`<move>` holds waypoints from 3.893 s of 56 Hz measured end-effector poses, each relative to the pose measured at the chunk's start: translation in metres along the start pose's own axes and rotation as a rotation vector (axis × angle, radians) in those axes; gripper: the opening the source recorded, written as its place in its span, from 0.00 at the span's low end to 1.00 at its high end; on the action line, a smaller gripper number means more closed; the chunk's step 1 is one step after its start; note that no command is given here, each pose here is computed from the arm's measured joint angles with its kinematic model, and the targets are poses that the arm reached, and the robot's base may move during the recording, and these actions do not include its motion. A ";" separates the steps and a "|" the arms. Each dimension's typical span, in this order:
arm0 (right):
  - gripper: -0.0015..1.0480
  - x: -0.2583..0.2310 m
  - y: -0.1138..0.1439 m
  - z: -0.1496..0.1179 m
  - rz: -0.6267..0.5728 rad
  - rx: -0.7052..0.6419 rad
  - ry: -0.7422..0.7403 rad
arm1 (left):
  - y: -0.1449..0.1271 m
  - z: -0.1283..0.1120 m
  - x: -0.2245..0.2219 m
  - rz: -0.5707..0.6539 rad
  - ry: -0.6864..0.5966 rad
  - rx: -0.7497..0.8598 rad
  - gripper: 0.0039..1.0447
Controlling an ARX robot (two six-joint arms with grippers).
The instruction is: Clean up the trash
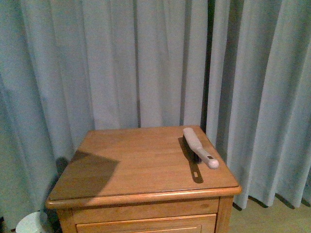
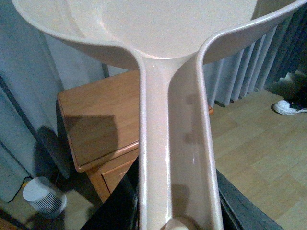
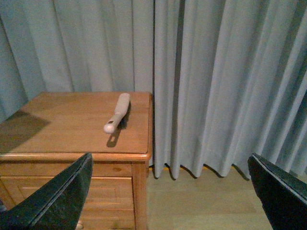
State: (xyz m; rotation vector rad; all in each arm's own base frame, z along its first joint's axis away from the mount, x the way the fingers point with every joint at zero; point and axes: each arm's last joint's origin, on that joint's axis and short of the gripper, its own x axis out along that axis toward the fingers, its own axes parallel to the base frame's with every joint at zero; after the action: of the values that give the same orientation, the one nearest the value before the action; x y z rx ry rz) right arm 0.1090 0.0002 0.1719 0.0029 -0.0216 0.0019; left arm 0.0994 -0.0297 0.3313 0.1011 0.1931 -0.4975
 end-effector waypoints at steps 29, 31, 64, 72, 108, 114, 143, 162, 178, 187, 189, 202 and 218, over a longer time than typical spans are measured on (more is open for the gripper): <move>0.93 0.081 -0.035 0.123 -0.044 0.229 0.049 | 0.000 0.000 0.000 0.003 -0.001 -0.002 0.26; 0.93 0.104 -0.043 0.135 -0.063 0.245 0.069 | 0.000 0.000 0.000 0.002 -0.001 -0.002 0.26; 0.93 0.313 -0.021 0.069 0.013 0.315 0.626 | 0.000 0.000 0.000 0.002 -0.002 -0.002 0.26; 0.93 0.334 -0.011 0.049 0.036 0.305 0.696 | 0.000 0.000 0.000 0.003 -0.001 -0.002 0.26; 0.93 0.392 0.049 -0.002 0.183 0.320 0.816 | 0.000 0.000 0.000 0.003 -0.001 -0.002 0.25; 0.93 0.397 0.052 -0.010 0.181 0.333 0.828 | 0.000 0.000 0.000 0.003 -0.002 -0.002 0.25; 0.93 0.418 0.081 -0.047 0.117 0.267 0.885 | 0.000 0.000 0.000 0.002 -0.002 -0.002 0.25; 0.93 0.423 0.097 -0.055 0.046 0.193 0.875 | 0.000 0.000 0.000 0.003 -0.001 -0.002 0.25; 0.93 0.422 0.106 -0.053 0.058 0.181 0.874 | 0.000 0.000 0.000 0.003 -0.002 -0.002 0.25; 0.93 0.422 0.106 -0.053 0.053 0.178 0.873 | 0.000 0.000 0.000 0.003 -0.001 -0.002 0.25; 0.93 0.422 0.106 -0.053 0.051 0.177 0.871 | 0.000 0.000 0.000 0.003 -0.001 -0.002 0.25; 0.91 0.423 0.106 -0.056 0.047 0.176 0.875 | 0.000 0.000 0.000 0.003 -0.001 -0.002 0.25; 0.43 0.424 0.106 -0.060 0.048 0.176 0.878 | 0.000 0.000 0.000 0.003 -0.001 -0.002 0.25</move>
State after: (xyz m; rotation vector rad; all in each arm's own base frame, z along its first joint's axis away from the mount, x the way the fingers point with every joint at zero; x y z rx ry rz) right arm 0.5336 0.1072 0.1212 0.1770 0.8567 0.0532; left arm 0.0991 -0.0296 0.3314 0.0987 0.1921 -0.4945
